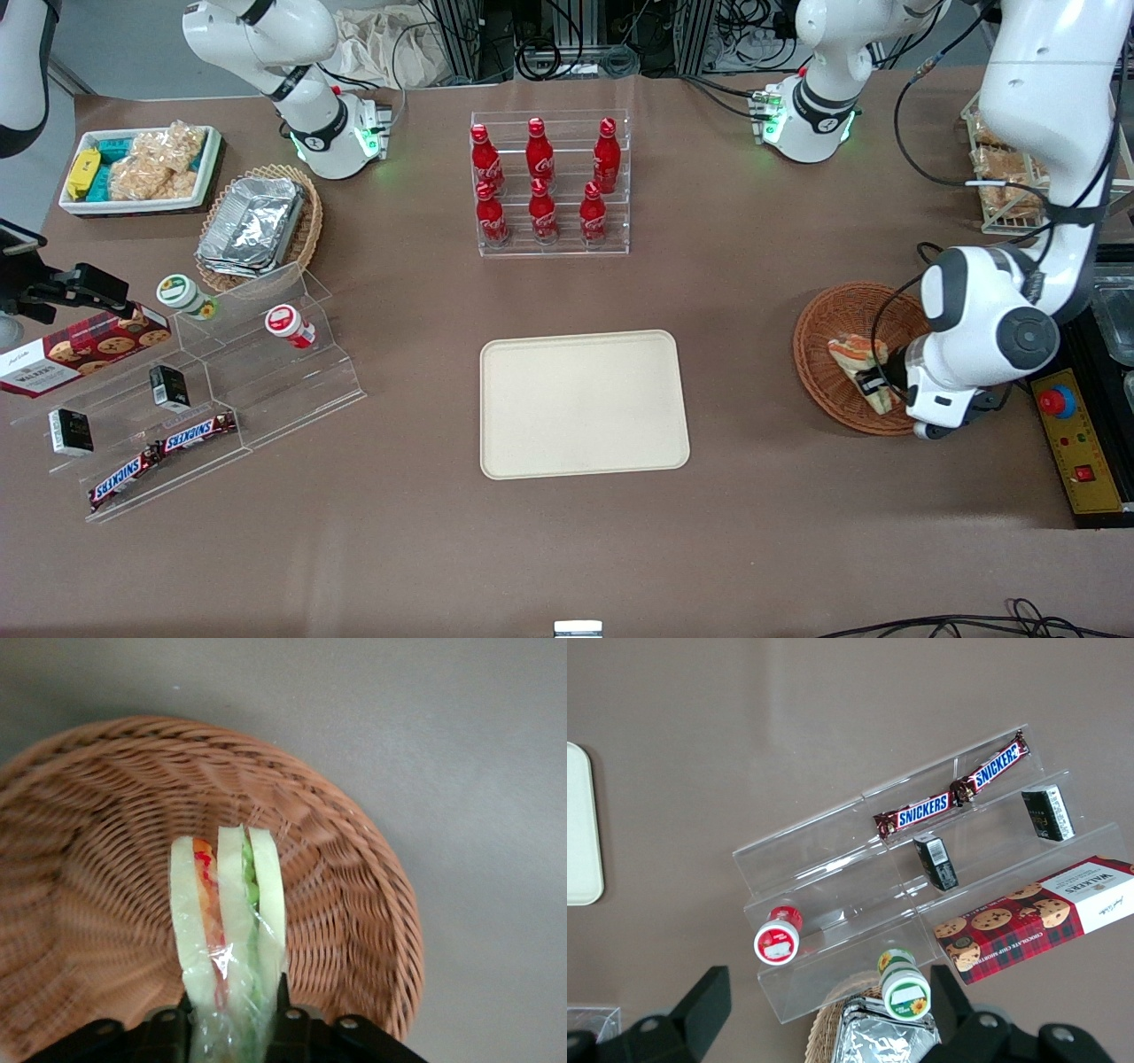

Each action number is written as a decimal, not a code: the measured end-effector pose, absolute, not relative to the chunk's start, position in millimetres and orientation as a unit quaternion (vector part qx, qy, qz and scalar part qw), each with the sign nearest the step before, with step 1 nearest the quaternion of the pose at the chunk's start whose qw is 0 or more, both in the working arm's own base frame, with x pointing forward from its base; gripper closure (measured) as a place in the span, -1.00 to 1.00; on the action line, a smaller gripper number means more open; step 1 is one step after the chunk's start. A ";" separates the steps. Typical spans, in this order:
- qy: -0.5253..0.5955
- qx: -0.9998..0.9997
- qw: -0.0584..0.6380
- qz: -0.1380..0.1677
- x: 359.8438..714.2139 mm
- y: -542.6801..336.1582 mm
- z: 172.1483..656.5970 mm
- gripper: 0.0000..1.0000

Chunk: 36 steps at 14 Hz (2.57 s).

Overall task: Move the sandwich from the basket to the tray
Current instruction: 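Close the left gripper on the sandwich and lift it from the basket, then carry the held sandwich with the left gripper over to the cream tray, then lower the sandwich onto the tray and open the left gripper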

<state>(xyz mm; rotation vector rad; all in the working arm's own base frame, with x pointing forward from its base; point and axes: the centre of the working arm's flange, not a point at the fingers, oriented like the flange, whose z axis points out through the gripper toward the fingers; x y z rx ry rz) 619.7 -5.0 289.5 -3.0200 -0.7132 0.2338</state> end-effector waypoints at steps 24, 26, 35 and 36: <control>0.020 -0.998 -0.056 0.024 639.0 -360.6 266.0 0.68; 0.015 -0.998 -0.059 0.026 641.3 -358.6 238.4 0.68; -0.006 -0.999 -0.031 0.031 649.9 -346.5 329.6 -0.97; -0.014 -0.999 -0.024 0.018 653.4 -332.9 366.7 -1.00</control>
